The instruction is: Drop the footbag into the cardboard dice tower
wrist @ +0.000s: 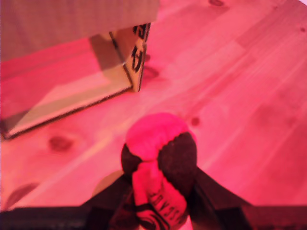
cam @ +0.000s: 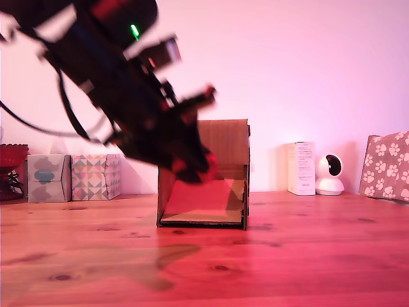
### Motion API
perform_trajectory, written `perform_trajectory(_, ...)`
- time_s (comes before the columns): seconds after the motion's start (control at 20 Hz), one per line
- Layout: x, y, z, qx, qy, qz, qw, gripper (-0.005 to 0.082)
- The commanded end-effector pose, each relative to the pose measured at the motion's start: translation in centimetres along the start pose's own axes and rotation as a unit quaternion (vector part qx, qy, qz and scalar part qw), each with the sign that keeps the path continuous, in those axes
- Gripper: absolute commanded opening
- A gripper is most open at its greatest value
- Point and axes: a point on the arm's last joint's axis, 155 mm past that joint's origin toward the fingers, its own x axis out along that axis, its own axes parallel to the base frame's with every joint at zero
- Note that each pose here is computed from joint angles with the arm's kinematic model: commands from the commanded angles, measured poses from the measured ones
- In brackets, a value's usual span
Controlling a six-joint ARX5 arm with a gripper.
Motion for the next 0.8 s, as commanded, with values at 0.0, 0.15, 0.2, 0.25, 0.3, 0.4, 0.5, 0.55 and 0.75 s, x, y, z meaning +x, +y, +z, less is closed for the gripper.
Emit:
perform_trajectory(0.0, -2.0, -0.5, 1.8, 0.002, -0.033, -0.005, 0.9994, 0.0195)
perform_trajectory(0.15, -5.1, -1.2, 4.9, 0.013, -0.09, -0.008, 0.9958, 0.0195)
perform_trajectory(0.2, -6.0, -1.1, 6.0, 0.024, -0.113, -0.004, 0.9933, 0.0195)
perform_trajectory(0.25, -6.5, -1.1, 7.1, 0.034, -0.135, -0.003, 0.9903, 0.0196)
perform_trajectory(0.3, -7.0, -1.1, 8.4, 0.04, -0.161, -0.004, 0.9861, 0.0198)
perform_trajectory(0.4, -7.8, -0.9, 10.6, 0.056, -0.205, 0.0, 0.9772, 0.0198)
perform_trajectory(0.5, -8.3, -0.4, 12.4, 0.058, -0.236, 0.004, 0.97, 0.0198)
perform_trajectory(0.55, -8.4, -0.1, 13.1, 0.057, -0.24, 0.007, 0.9692, 0.0198)
perform_trajectory(0.75, -7.8, 1.2, 15.9, 0.052, -0.216, 0.006, 0.975, 0.0198)
